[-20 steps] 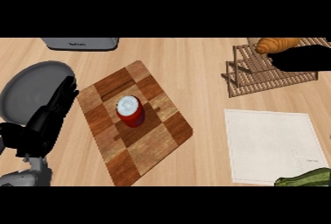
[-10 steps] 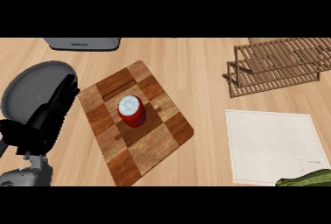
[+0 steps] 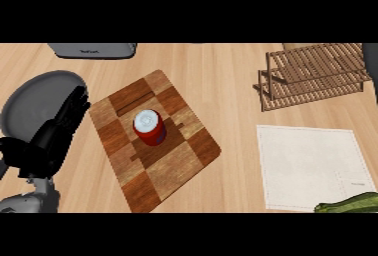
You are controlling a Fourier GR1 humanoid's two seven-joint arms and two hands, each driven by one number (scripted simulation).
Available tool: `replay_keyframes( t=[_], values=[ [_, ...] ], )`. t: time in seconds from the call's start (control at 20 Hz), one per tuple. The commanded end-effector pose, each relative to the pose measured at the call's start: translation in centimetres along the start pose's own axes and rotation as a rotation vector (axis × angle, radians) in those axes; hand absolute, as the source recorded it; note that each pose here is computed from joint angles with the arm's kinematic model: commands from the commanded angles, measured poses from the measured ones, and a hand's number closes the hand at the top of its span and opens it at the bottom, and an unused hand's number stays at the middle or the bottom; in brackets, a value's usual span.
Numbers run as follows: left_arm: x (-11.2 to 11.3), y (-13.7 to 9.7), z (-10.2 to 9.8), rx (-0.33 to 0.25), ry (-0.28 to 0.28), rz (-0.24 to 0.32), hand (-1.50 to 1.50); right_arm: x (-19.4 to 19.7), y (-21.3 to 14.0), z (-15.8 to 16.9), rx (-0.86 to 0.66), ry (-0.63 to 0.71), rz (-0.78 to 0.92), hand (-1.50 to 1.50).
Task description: Pick the croissant from the placemat and place it in the tiered shelf
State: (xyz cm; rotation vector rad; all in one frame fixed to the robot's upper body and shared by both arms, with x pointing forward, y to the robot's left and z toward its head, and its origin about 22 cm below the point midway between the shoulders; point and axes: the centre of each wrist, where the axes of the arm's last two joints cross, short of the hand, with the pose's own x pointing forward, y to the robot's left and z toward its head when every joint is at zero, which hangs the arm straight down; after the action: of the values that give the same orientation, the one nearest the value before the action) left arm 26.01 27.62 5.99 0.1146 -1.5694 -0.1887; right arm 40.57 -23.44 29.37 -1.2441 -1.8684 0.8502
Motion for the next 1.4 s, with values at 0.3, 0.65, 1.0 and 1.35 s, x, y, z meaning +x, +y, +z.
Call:
replay_keyframes(
  t=[0.3, 0.65, 1.0, 1.35],
  values=[
    [1.0, -0.3, -0.4, 0.006, -0.001, -0.003, 0.00, -2.5, 3.1, 0.3, 0.328, -0.096, 0.093, 1.50],
    [-0.6, 0.3, -0.1, 0.029, -0.009, 0.013, 0.00, -6.2, 2.9, 1.2, 0.254, 0.090, 0.087, 1.50],
    [-0.5, 0.0, 1.1, -0.006, -0.001, 0.003, 0.00, -10.8, 1.4, 2.8, 0.226, 0.262, 0.571, 1.50],
    [0.1, 0.1, 0.7, 0.006, 0.003, 0.023, 0.00, -8.5, -0.3, 0.2, 0.257, 0.388, 0.570, -1.50]
  ],
)
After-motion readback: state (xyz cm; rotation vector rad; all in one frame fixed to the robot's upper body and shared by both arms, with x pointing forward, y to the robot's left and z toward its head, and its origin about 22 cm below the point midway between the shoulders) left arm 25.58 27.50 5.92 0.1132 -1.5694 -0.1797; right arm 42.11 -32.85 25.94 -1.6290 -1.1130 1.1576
